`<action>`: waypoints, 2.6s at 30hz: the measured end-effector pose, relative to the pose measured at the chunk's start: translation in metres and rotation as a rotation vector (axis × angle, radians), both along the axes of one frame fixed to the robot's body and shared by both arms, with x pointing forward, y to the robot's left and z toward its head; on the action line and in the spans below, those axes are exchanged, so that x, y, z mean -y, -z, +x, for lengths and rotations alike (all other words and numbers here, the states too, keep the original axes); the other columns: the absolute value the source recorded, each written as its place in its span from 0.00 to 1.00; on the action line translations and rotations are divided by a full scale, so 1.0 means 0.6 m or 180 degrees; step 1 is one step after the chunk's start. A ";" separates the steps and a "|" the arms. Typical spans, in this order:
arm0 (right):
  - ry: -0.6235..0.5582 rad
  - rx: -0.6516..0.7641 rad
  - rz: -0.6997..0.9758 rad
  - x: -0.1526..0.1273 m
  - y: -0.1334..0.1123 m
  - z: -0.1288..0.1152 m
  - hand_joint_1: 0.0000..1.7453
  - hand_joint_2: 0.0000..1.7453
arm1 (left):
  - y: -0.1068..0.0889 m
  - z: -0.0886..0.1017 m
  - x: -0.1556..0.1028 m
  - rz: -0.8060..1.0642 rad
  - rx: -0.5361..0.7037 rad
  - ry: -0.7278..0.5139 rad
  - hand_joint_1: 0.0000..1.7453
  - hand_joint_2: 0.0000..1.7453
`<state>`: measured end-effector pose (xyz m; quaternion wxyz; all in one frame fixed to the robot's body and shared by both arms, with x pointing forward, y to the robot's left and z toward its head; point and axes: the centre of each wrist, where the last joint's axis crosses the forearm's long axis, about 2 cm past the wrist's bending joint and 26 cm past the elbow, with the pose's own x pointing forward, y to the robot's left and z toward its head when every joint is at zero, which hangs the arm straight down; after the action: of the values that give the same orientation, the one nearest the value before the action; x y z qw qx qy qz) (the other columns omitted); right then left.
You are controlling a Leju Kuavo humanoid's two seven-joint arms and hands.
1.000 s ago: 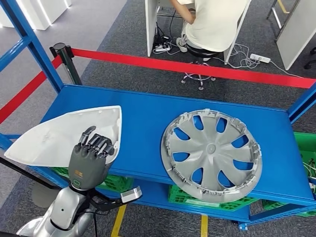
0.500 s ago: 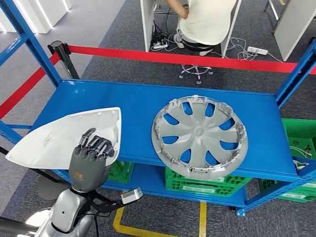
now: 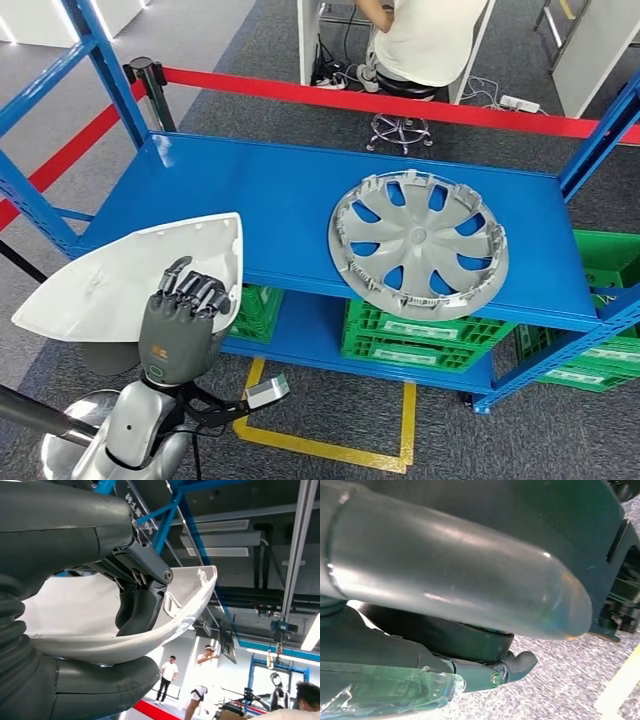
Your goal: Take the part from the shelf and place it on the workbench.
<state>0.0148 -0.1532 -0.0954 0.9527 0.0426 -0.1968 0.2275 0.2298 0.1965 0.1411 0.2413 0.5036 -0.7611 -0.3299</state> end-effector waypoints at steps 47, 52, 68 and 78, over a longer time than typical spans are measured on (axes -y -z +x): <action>-0.0084 0.0055 -0.0196 -0.002 -0.002 0.010 0.00 0.00 | 0.020 -0.012 -0.029 0.0053 -0.0144 -0.0179 1.00 1.00; -0.0093 0.0047 -0.0196 -0.002 -0.002 0.011 0.00 0.00 | 0.024 -0.016 -0.032 0.0051 -0.0174 -0.0199 1.00 1.00; -0.0187 0.0062 -0.0339 -0.002 -0.003 0.017 0.00 0.00 | 0.036 -0.028 -0.022 -0.0161 -0.0363 -0.0418 1.00 1.00; -0.0199 0.0063 -0.0343 -0.004 -0.003 0.014 0.00 0.00 | 0.045 -0.035 -0.016 -0.0179 -0.0451 -0.0420 1.00 1.00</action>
<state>0.0231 -0.1506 -0.0936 0.9441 -0.0050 -0.1922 0.2678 0.2087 0.2060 0.1141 0.3297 0.5211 -0.7163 -0.3267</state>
